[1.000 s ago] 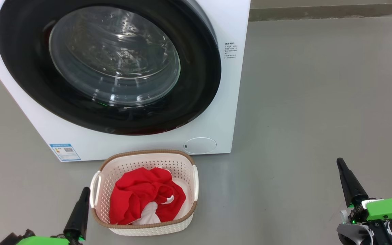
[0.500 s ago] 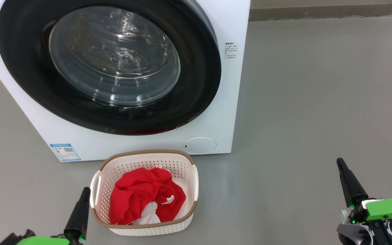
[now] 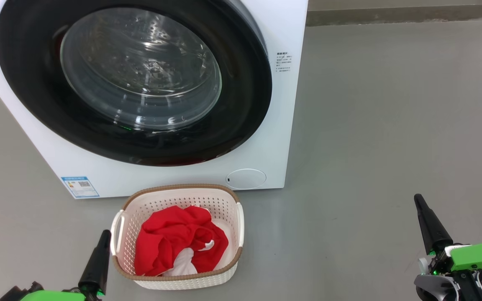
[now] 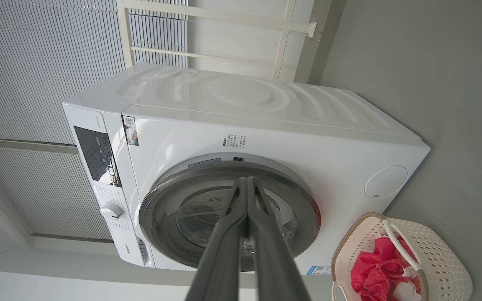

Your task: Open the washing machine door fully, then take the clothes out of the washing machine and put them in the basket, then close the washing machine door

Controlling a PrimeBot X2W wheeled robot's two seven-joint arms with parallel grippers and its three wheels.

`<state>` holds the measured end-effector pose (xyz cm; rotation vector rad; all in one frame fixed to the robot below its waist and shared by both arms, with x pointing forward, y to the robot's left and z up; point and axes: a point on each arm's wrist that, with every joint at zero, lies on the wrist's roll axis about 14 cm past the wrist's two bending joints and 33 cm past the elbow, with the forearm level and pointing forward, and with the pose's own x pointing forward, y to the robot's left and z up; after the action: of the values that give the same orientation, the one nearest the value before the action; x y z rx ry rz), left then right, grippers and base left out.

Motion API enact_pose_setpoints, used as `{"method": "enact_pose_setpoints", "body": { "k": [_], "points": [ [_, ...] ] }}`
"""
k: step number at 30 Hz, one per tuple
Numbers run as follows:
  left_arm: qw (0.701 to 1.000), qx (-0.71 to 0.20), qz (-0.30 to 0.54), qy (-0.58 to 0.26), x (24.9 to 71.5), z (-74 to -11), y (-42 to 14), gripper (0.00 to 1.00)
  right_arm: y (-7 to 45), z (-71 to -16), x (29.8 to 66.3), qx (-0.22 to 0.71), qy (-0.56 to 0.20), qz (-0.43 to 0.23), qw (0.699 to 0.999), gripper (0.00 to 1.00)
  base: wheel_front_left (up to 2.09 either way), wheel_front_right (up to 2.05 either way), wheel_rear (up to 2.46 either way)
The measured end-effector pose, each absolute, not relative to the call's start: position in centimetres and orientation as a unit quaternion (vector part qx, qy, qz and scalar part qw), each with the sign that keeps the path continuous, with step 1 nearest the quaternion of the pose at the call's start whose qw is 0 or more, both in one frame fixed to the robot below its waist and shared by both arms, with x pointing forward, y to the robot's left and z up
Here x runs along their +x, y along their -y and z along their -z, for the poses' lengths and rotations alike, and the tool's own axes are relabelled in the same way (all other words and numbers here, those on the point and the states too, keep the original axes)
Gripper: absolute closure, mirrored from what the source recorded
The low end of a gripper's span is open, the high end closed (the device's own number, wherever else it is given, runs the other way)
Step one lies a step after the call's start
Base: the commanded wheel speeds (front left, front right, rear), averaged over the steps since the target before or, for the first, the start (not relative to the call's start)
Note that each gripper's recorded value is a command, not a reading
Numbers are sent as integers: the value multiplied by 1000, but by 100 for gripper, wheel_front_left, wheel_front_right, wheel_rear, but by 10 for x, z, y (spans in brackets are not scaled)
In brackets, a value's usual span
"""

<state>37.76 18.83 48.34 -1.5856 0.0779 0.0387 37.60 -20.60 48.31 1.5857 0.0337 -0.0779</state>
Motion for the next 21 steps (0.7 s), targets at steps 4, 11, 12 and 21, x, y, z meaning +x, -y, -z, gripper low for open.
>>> {"method": "enact_pose_setpoints", "body": {
  "k": [4, 11, 12, 21],
  "points": [
    [701, -712, -17, -35, 378, -483, -188, 100, 206, -483, 376, 712, -15, 35, 701, 100, 0, 0, 0],
    [701, -712, -18, -35, 378, -483, -188, 100, 206, -483, 376, 712, -16, 34, 701, 100, 0, 0, 0],
    [701, -712, -18, -35, 378, -483, -188, 100, 206, -483, 376, 712, -16, 34, 701, 100, 0, 0, 0],
    [700, -713, -18, -35, 378, -483, -188, 100, 206, -483, 376, 713, -16, 34, 701, 100, 0, 0, 0]
  ]
}}
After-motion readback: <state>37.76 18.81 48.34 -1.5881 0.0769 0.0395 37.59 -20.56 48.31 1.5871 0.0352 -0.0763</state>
